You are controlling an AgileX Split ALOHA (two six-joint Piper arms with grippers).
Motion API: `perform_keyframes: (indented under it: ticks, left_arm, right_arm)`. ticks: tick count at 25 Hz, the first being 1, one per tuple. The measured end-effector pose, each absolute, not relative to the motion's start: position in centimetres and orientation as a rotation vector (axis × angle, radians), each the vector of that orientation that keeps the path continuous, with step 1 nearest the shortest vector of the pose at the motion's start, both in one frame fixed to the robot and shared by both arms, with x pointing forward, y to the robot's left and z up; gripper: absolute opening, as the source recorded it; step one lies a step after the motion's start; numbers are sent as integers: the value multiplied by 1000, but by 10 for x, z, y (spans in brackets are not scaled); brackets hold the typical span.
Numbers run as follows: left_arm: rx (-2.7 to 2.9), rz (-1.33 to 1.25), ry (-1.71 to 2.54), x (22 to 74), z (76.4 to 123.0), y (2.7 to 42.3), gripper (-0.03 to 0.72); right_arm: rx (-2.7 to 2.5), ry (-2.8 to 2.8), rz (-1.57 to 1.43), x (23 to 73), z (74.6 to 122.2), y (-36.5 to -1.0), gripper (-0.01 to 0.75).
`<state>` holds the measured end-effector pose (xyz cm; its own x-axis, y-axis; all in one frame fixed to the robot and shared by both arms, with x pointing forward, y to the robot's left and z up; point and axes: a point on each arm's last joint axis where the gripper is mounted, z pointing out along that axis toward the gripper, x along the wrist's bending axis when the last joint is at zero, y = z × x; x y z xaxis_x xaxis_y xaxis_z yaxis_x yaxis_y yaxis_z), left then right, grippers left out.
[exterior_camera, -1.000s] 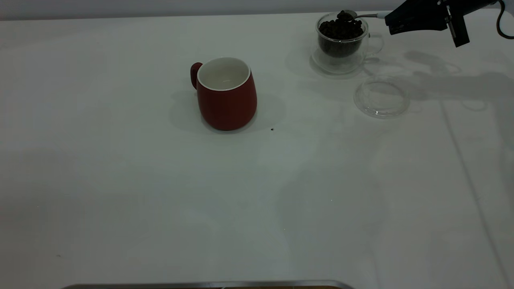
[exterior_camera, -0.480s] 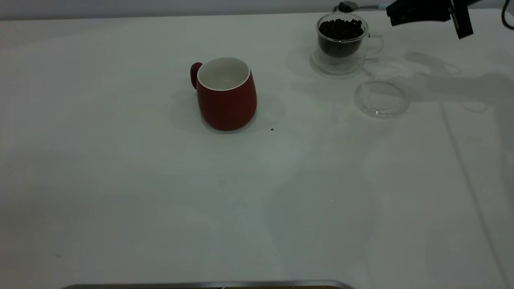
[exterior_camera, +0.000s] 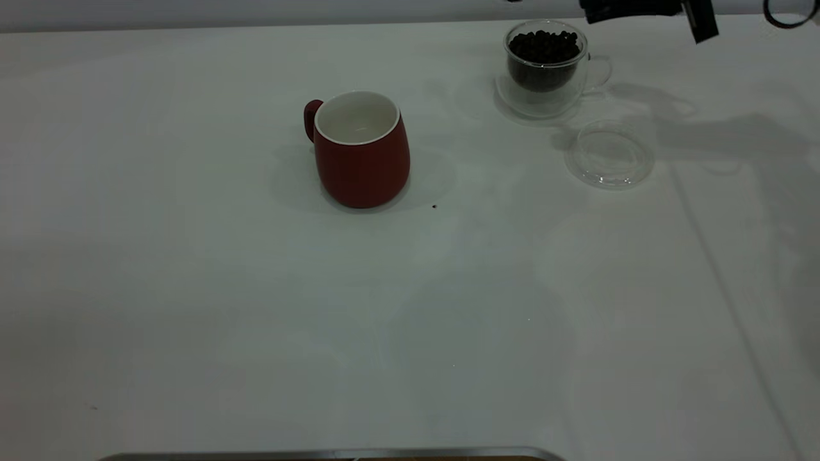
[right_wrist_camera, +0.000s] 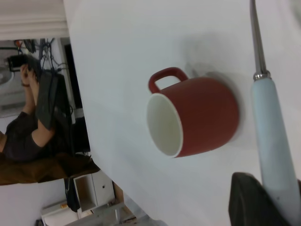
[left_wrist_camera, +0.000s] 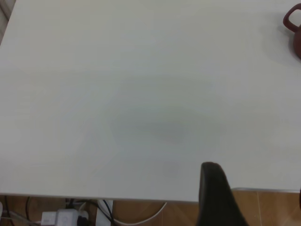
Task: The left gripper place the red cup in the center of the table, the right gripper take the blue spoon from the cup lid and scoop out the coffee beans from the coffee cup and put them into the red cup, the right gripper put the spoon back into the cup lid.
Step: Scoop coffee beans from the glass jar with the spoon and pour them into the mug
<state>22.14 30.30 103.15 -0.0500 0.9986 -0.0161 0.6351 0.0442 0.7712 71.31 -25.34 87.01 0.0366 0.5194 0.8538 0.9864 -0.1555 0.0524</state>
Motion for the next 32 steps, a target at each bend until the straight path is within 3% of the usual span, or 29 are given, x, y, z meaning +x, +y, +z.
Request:
perform_keyframes:
  ticks: [13, 32]
  left_arm:
    - [1648, 807, 1747, 221, 1032, 303, 482]
    - [1648, 807, 1747, 221, 1032, 303, 482]
  right_arm:
    - [-1669, -1561, -998, 707, 877, -217, 95]
    - [-1628, -1571, -986, 671, 894, -210, 95]
